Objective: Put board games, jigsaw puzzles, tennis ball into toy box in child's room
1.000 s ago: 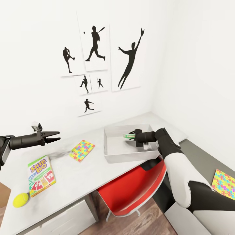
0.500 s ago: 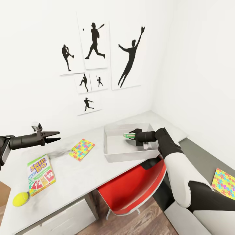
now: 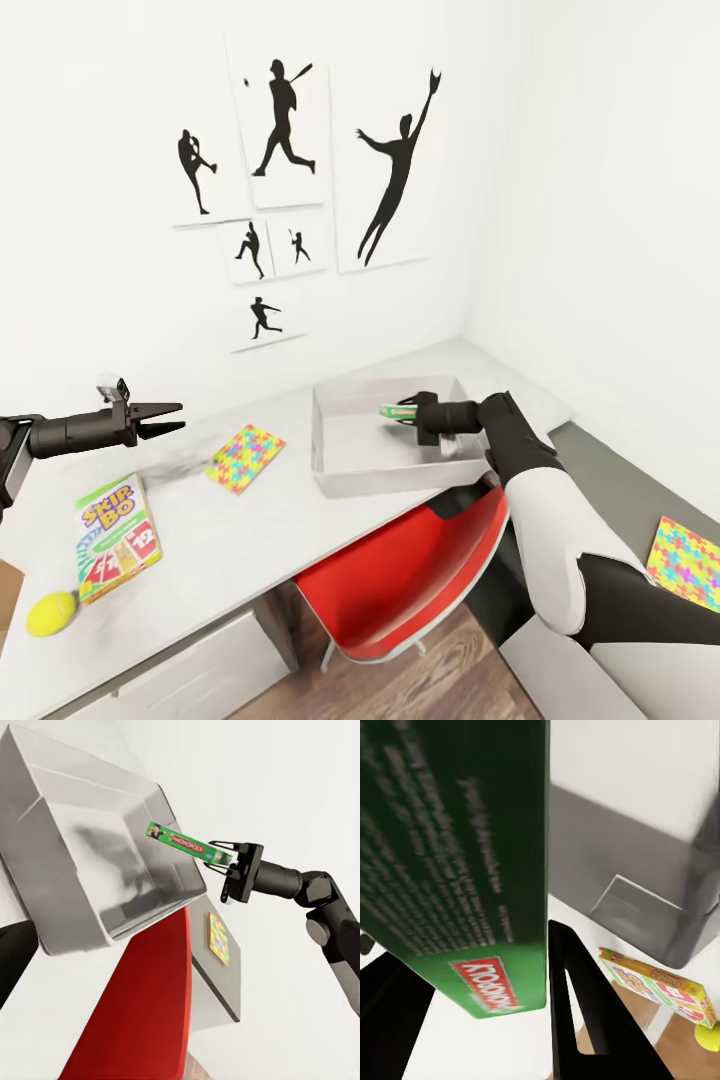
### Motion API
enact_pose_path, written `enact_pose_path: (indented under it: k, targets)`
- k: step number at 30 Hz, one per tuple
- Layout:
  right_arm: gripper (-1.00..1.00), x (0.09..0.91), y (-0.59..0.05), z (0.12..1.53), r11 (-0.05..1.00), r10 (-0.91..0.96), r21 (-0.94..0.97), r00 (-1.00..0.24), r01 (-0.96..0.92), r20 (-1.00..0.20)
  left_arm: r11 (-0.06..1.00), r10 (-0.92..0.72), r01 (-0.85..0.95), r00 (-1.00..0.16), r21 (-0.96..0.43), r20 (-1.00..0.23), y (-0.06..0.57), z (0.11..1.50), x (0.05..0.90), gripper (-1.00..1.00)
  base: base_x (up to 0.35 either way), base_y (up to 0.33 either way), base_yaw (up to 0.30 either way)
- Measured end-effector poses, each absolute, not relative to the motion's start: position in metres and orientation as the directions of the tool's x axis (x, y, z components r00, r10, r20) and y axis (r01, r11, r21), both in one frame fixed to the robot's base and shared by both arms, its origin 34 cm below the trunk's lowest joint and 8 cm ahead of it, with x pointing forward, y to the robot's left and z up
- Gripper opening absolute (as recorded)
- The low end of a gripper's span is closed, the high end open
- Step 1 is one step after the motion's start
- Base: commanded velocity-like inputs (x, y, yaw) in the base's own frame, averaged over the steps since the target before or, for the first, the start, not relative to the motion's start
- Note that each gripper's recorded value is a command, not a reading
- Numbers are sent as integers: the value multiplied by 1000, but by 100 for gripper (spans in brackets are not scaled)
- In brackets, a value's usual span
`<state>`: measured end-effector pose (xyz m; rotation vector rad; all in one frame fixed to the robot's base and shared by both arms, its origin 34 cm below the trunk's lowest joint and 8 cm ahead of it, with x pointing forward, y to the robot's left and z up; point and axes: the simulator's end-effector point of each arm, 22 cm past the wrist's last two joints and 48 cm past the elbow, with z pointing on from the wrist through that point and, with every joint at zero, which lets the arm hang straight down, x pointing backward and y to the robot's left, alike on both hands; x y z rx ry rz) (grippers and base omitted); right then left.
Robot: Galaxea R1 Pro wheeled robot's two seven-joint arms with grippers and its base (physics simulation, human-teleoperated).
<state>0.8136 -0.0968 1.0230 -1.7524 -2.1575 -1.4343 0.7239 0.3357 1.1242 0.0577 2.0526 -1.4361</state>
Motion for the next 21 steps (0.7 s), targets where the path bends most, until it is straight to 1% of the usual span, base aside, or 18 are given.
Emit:
enact_pose_path:
  k: [5,12,17,21]
  targets:
    - [-100,815,-97,1023,-54,767,630,-372,775,523,406,-306,373,-804,-834,-509,336,1123,724,100,40,-48,0]
    - [-100,816,-97,1023,-54,767,631,-372,774,522,406,-308,373,-804,-835,-509,336,1123,724,100,119,-105,0]
    - [-100,816,-97,1023,-54,767,631,-372,774,523,405,-309,373,-804,-835,-509,336,1124,724,100,32,-18,0]
    - [-100,815,-97,1023,-54,767,631,-372,774,523,405,-308,372,-804,-835,-508,336,1124,724,100,101,17,0]
